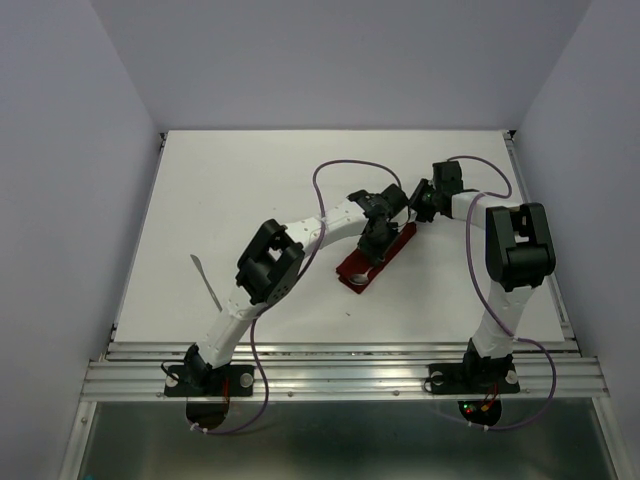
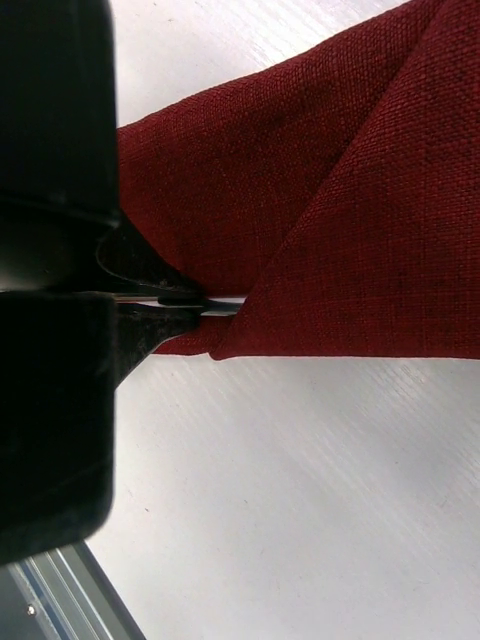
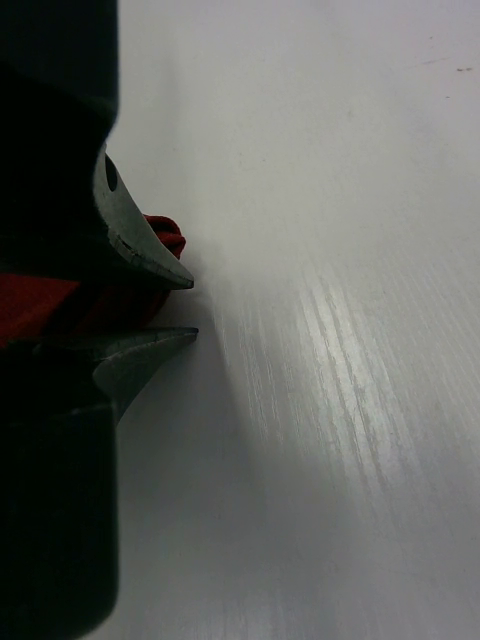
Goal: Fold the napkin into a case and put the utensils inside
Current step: Insert the spoon into the folded napkin.
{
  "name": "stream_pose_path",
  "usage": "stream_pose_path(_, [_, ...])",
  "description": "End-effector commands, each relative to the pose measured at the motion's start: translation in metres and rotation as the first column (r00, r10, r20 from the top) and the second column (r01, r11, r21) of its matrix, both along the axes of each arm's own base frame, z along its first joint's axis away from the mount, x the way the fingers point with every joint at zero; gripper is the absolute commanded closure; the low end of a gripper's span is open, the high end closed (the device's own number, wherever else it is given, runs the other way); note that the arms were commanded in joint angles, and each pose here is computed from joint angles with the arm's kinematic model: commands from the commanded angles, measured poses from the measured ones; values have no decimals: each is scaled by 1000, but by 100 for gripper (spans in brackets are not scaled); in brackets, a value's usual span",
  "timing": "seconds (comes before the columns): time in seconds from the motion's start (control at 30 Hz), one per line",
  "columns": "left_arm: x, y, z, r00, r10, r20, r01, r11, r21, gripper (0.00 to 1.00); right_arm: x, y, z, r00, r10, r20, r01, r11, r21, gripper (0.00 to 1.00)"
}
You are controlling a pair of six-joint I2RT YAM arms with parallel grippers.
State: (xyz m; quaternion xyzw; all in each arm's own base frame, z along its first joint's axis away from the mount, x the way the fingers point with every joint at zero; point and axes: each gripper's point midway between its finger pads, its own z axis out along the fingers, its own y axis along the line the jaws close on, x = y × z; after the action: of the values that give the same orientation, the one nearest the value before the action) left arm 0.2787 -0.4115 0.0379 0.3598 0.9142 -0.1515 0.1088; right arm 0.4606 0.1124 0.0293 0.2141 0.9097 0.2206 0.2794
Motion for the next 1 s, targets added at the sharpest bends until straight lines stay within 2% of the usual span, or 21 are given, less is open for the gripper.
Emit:
stream_pose_path(0.0, [4,-16,22,999,-24,23,26,997,-66,100,-10,4,-10,999,8,-37,-9,1000,-21,72])
stream_pose_path(0.77, [6,-26,26,1000,-14,11,15,996,-88,99,-10,9,-10,999,13,-34,-13,1000,-17,72])
stream_pose_path(0.87, [4,-26,29,1000,-13,-2,13,996,-92,86,-9,9,-10,999,10,-34,-11,1000,-15,72])
stream_pose_path(0.9, [3,-26,30,1000,-16,-3,16,995,-96,77,-9,9,-10,999,11,-32,-11,1000,-17,72])
stream_pose_path(0.97, [2,-26,34,1000,-18,-3,18,995,-103,69,-9,8,-10,999,9,-34,-9,1000,-20,72])
